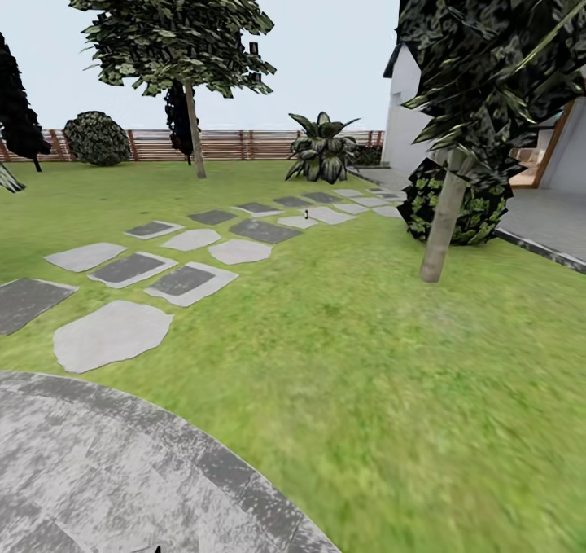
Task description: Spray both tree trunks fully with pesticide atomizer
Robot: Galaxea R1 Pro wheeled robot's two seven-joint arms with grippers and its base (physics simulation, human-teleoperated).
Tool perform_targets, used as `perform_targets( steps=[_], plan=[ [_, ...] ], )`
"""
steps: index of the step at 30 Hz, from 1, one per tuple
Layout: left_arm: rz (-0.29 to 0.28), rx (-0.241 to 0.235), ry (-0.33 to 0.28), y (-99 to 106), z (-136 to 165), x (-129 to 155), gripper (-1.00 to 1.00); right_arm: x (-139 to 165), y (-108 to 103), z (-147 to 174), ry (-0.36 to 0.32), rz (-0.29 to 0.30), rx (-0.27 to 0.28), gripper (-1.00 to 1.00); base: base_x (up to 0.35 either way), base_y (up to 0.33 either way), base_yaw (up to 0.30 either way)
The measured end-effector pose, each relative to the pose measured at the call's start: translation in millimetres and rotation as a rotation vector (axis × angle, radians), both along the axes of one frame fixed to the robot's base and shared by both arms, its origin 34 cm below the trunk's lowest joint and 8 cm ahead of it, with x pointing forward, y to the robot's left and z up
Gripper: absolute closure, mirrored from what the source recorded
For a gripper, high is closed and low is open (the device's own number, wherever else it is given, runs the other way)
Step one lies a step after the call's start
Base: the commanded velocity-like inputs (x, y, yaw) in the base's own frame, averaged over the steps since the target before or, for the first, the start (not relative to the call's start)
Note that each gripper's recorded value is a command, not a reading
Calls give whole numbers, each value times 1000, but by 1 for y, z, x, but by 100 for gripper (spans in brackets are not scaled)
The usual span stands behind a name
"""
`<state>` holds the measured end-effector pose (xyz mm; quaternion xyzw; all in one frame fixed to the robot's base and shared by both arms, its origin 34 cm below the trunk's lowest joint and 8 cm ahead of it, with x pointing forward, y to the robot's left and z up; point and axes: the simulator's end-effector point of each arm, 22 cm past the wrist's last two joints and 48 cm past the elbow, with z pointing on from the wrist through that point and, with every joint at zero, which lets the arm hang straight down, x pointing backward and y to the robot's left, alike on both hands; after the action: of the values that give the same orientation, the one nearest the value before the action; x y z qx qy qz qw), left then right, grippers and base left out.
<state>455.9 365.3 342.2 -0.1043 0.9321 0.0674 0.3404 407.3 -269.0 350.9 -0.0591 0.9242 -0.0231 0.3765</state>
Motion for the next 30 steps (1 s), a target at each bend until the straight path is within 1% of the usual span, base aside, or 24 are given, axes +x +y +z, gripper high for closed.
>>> perform_targets(
  steps=[12, 30],
  plan=[
    [-2, 0, 17, -1, -6, -6, -100, -6, 0, -6, 20, 1, 0, -100, 281, 238, 0],
    [0, 3, 19, 1, -7, -7, -100, -3, 1, -4, 14, -2, 5, -100, 282, 230, 0]
  ],
)
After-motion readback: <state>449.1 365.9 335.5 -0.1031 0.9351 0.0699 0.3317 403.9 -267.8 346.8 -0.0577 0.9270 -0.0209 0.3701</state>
